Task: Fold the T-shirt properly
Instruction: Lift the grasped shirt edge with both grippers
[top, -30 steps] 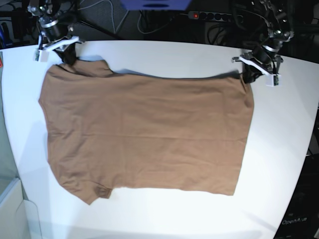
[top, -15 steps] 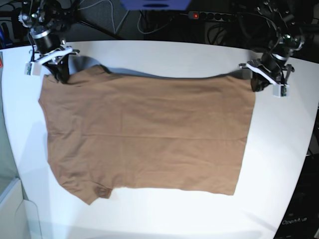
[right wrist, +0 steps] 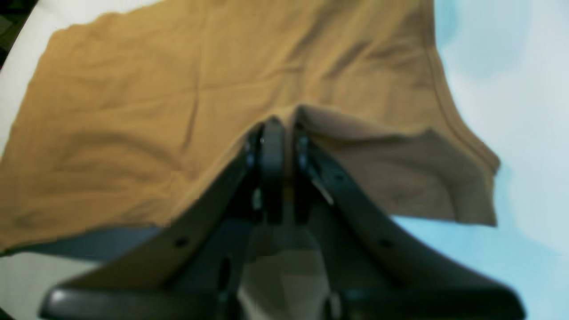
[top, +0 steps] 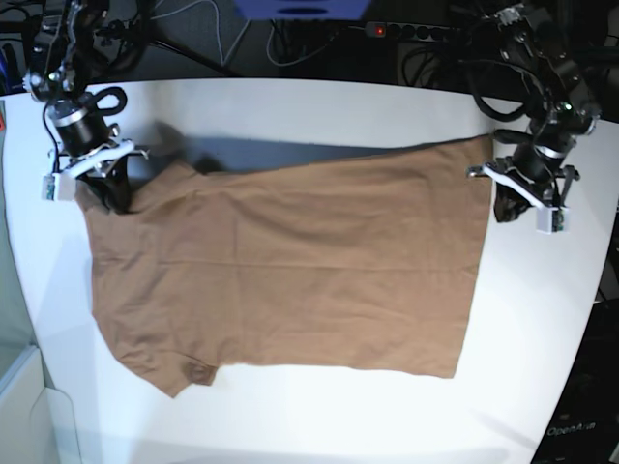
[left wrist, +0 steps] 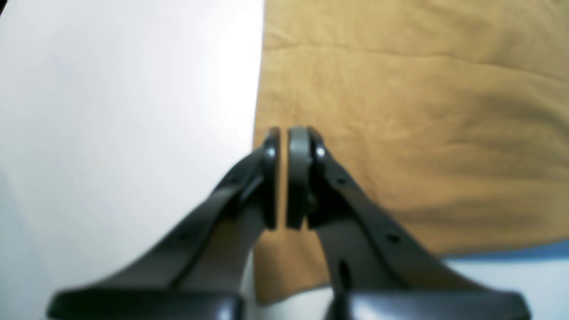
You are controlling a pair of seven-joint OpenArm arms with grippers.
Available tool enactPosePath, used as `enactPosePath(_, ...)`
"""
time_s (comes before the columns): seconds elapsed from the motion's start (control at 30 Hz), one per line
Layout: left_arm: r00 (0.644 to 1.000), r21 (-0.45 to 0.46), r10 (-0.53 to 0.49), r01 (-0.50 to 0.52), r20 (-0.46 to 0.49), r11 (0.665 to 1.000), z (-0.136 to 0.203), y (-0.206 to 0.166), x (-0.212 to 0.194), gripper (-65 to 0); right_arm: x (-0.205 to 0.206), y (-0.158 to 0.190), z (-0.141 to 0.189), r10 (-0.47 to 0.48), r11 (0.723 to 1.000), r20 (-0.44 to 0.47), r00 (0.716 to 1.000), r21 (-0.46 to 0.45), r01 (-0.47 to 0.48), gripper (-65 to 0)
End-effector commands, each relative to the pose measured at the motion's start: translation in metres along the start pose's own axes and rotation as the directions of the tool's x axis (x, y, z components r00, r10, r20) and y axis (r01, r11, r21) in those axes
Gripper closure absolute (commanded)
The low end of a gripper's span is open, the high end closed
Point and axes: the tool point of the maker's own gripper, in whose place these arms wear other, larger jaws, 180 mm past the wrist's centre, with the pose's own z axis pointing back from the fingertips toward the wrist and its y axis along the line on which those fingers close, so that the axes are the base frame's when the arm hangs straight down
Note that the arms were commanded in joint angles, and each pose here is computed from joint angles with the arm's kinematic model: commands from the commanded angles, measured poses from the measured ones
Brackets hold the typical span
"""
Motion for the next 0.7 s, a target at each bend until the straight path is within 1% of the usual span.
enactPosePath(0.0, 0.998, -0.004, -0.005, 0.005, 0.06, 1.0, -0.001, 0.0, 0.02, -2.7, 0.018, 0.003, -0.003, 0.014, 1.0, 0.047, 0.999, 0.018, -0.015, -0.6)
enactPosePath(0.07, 0.999, -0.006, 0.002, -0.002, 0.049, 1.0, -0.004, 0.001, 0.017, -2.6, 0.023, 0.005, -0.009, 0.019, 1.0, 0.042, 0.999, 0.023, -0.02, -0.6)
enactPosePath(0.1, 1.0, -0.006, 0.003, -0.003, 0.027, 1.0, -0.005, 0.001, 0.013, -2.6, 0.024, 0.005, -0.01, 0.02, 0.999, 0.037, 0.999, 0.024, -0.021, -0.6)
enactPosePath(0.2, 0.996, -0.001, -0.002, 0.001, -0.085, 1.0, -0.003, 0.005, -0.01, -3.1, 0.024, 0.005, -0.009, 0.019, 1.0, 0.037, 0.999, 0.023, -0.02, -0.6)
enactPosePath(0.27, 0.978, 0.016, 0.0, 0.004, -0.208, 1.0, 0.004, 0.016, -0.042, -3.3, 0.021, 0.005, -0.009, 0.014, 1.0, 0.032, 0.999, 0.023, -0.015, -0.6)
enactPosePath(0.33, 0.959, 0.038, -0.003, 0.014, -0.285, 0.999, 0.012, 0.027, -0.063, -3.9, 0.016, 0.005, -0.007, 0.01, 1.0, 0.021, 1.0, 0.021, -0.011, -0.6)
enactPosePath(0.37, 0.951, 0.052, 0.001, 0.016, -0.31, 0.999, 0.018, 0.033, -0.072, -5.7, 0.015, 0.005, -0.007, 0.009, 1.0, 0.019, 1.0, 0.02, -0.01, -0.6)
enactPosePath(0.4, 0.946, 0.063, 0.007, 0.015, -0.325, 0.998, 0.023, 0.036, -0.079, -8.8, 0.015, 0.005, -0.007, 0.009, 1.0, 0.019, 1.0, 0.02, -0.01, -0.6)
enactPosePath(0.53, 0.944, 0.103, 0.021, 0.014, -0.329, 0.995, 0.038, 0.049, -0.084, -28.8, 0.015, 0.005, -0.007, 0.009, 1.0, 0.019, 1.0, 0.02, -0.01, -0.6)
enactPosePath(0.57, 0.945, 0.104, 0.022, 0.013, -0.327, 0.994, 0.038, 0.049, -0.084, -32.6, 0.015, 0.005, -0.007, 0.009, 1.0, 0.019, 1.0, 0.02, -0.01, -0.6)
enactPosePath(0.6, 0.944, 0.105, 0.027, 0.008, -0.328, 0.994, 0.038, 0.05, -0.084, -35.4, 0.015, 0.005, -0.007, 0.009, 1.0, 0.019, 1.0, 0.02, -0.01, -0.6)
enactPosePath(0.67, 0.944, 0.1, 0.031, 0.002, -0.328, 0.995, 0.036, 0.047, -0.085, -36.8, 0.014, 0.004, -0.006, 0.009, 1.0, 0.017, 1.0, 0.02, -0.01, -0.6)
